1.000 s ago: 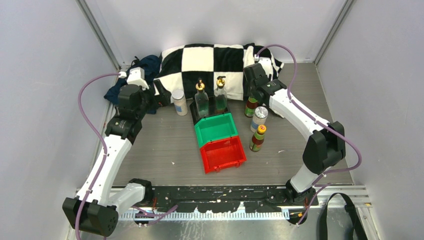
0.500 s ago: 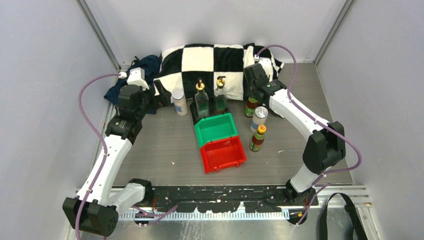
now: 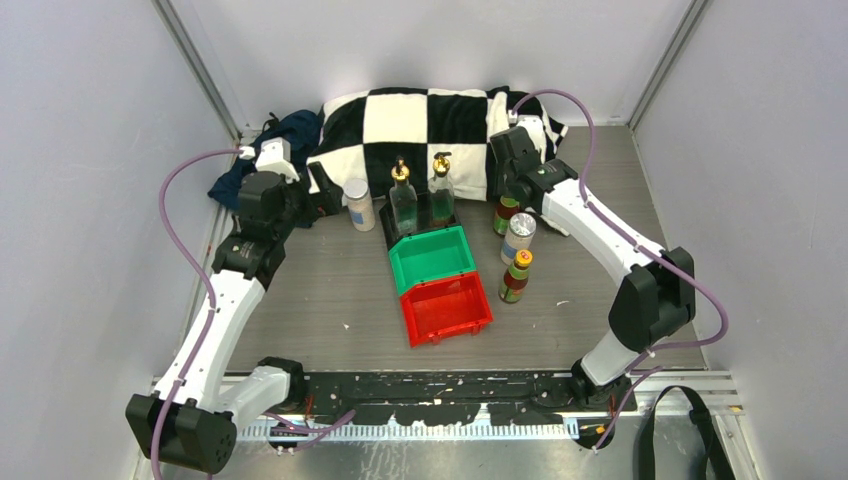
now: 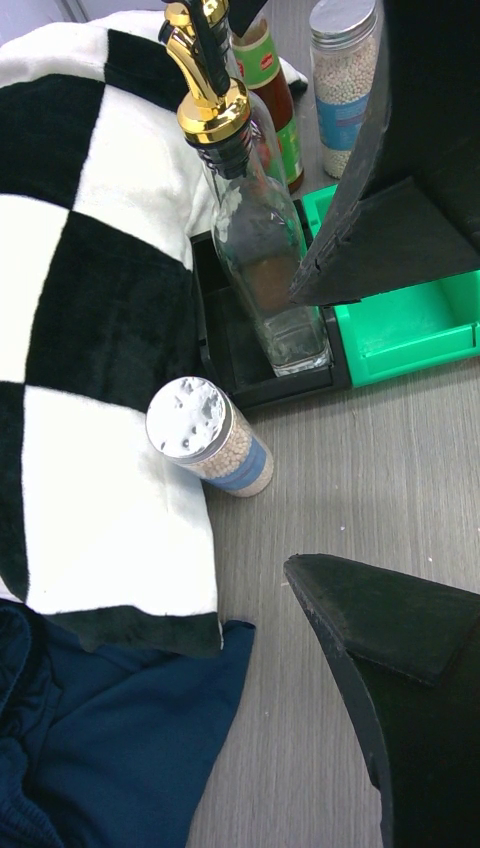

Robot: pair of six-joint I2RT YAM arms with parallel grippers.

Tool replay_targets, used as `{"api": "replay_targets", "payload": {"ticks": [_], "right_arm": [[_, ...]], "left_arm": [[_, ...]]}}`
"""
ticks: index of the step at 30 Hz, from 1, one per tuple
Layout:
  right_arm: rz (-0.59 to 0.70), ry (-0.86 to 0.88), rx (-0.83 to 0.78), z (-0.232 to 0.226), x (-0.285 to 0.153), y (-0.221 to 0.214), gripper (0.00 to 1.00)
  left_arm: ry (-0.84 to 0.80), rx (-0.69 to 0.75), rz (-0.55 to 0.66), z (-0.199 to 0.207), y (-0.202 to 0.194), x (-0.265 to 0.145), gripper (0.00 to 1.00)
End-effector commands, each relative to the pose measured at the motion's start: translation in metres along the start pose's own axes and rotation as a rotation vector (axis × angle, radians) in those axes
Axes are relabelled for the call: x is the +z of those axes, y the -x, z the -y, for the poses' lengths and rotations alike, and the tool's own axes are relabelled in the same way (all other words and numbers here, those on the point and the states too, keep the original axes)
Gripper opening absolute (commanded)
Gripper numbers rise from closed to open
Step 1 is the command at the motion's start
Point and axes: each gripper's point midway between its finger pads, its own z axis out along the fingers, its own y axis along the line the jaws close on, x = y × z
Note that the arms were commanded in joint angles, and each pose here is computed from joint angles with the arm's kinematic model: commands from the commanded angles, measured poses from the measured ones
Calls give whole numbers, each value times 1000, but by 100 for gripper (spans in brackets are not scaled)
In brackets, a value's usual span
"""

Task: Organize the condiment bottles
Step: Pick up the bottle from the center of the board.

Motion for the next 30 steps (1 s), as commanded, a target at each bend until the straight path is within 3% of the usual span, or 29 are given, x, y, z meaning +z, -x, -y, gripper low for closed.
{"api": "replay_targets", "payload": {"ticks": [1, 30], "right_arm": [[208, 57, 91, 8, -51, 72, 1], [357, 298, -32, -28, -161, 90, 1]], "left_arm": [[-18, 2, 85, 6, 20, -5, 95], [-6, -2, 73, 3, 15, 0, 94]]}}
